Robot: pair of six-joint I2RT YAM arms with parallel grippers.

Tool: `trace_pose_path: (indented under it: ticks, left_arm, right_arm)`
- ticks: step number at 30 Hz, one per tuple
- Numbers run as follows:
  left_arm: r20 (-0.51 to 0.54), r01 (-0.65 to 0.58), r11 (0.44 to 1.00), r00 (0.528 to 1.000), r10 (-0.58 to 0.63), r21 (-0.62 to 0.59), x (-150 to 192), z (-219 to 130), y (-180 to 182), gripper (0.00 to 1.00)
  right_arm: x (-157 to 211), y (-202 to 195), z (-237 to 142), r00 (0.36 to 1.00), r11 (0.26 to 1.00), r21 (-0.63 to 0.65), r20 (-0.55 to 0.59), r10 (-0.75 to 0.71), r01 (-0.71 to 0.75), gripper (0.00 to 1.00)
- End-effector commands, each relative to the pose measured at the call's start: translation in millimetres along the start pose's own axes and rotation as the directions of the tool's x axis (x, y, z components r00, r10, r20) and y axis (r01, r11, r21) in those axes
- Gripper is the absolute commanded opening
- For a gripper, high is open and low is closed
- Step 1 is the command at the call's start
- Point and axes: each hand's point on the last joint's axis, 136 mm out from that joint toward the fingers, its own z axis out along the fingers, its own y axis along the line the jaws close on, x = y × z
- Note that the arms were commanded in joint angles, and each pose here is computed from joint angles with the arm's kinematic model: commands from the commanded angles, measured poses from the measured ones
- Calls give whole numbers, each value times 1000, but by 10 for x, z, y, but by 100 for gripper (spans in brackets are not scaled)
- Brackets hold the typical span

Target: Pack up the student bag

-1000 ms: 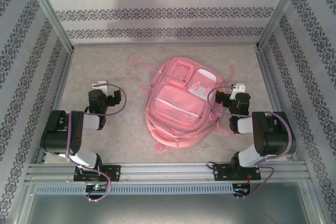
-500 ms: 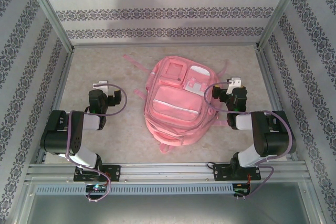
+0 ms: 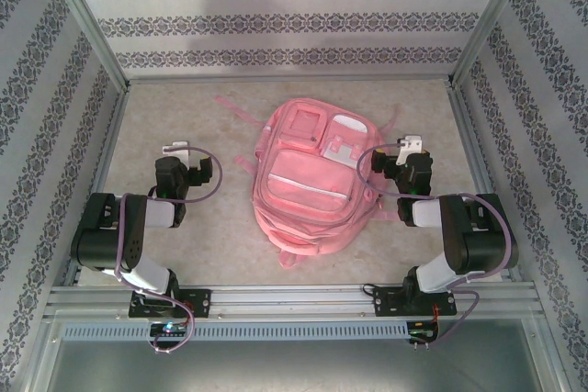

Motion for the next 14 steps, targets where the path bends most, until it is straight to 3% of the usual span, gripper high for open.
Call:
trace_pose_path:
  ticks: [1,14]
  left_arm:
    - [28,-17,1000,999,16,12,-97,12,-42,99]
    - [26,-18,1000,1000,17,15,-95,14,-47,99]
  right_arm:
    - [-94,7,-23,1000,1000,7,26,-18,18,98]
    - [-91,6,-22,1000,1000,7,25,-18,18,98]
